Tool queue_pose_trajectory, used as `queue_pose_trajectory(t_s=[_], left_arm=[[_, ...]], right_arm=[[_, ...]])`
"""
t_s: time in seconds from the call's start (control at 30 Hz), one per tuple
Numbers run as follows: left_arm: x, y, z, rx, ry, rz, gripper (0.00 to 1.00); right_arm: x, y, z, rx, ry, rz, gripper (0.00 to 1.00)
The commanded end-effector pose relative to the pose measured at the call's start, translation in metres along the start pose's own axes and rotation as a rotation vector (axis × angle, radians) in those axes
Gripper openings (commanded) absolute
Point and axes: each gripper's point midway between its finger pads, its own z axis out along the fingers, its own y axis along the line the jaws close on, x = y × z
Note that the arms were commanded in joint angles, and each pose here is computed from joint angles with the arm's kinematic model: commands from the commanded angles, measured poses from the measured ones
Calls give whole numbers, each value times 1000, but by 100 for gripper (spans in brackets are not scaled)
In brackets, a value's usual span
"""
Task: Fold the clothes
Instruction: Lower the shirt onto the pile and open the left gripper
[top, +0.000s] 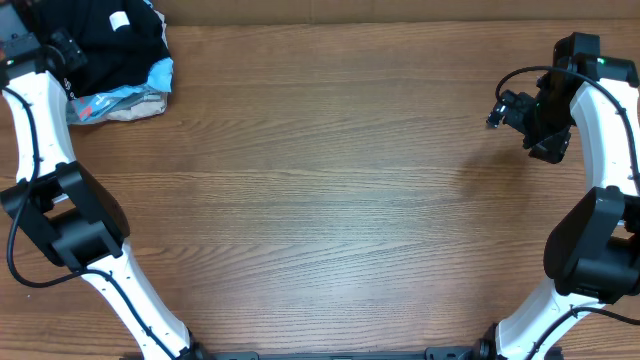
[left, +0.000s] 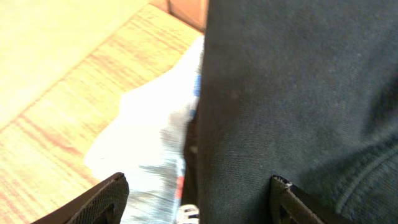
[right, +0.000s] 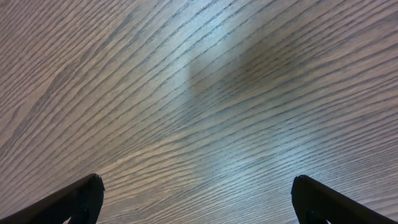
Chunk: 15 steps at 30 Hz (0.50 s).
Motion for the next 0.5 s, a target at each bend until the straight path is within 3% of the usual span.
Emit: queue_pose_trajectory(t_s=[0.0, 0.23, 0.37, 0.47], left_arm=[[-30, -1, -27, -11, -74, -1, 73], [-83, -26, -92, 62, -233, -78, 75], [-91, -51, -106, 140, -259, -122, 77], [-81, -79, -102, 259, -222, -87, 63]], right_arm=[[-7, 5, -15, -23, -44, -3, 100], [-7, 5, -15, -24, -44, -4, 100], [-7, 5, -15, -24, -44, -4, 100], [-7, 5, -15, -24, -44, -4, 100]])
